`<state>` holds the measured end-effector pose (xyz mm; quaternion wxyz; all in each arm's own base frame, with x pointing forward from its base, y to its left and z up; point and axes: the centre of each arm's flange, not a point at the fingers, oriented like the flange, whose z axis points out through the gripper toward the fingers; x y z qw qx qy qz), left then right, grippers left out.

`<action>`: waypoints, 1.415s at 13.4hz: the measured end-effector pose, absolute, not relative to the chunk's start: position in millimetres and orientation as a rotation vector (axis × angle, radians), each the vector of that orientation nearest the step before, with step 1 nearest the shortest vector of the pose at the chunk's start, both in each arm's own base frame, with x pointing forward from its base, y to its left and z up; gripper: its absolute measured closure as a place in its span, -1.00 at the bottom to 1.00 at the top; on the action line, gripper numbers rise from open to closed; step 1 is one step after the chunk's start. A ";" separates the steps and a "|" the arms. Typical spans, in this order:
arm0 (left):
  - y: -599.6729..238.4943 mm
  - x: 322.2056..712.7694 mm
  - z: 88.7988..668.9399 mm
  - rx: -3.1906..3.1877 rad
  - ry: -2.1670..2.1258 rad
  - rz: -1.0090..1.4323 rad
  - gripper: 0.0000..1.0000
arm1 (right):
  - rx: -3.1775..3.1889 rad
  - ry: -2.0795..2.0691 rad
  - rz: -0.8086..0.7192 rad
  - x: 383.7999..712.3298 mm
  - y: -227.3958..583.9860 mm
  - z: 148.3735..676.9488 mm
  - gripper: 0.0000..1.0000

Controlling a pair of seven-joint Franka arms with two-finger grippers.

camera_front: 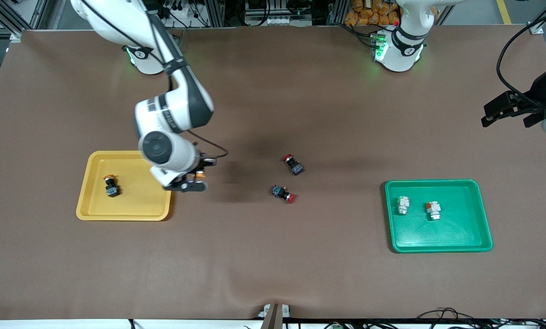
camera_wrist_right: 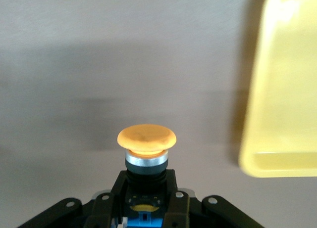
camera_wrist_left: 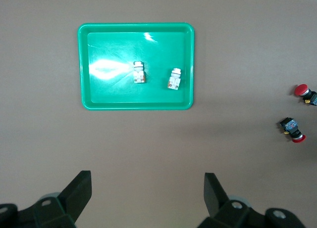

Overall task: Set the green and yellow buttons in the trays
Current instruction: 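Carry the yellow-capped button into the yellow tray with the right gripper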

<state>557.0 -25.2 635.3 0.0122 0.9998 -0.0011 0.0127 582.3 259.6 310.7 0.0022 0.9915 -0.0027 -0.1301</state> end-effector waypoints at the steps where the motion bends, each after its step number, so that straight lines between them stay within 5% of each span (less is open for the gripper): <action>1: -25.9 557.0 635.1 3.117 0.001 0.038 -1.00 | 3.093 0.027 -0.402 589.5 241.0 314.6 0.32; 8: -27.8 557.0 634.4 3.117 0.025 0.034 -1.00 | 3.055 0.213 -0.421 618.9 125.7 325.9 0.32; 19: -28.4 557.1 633.9 3.116 0.035 0.031 -1.00 | 3.067 0.380 -0.443 622.9 25.4 301.3 0.32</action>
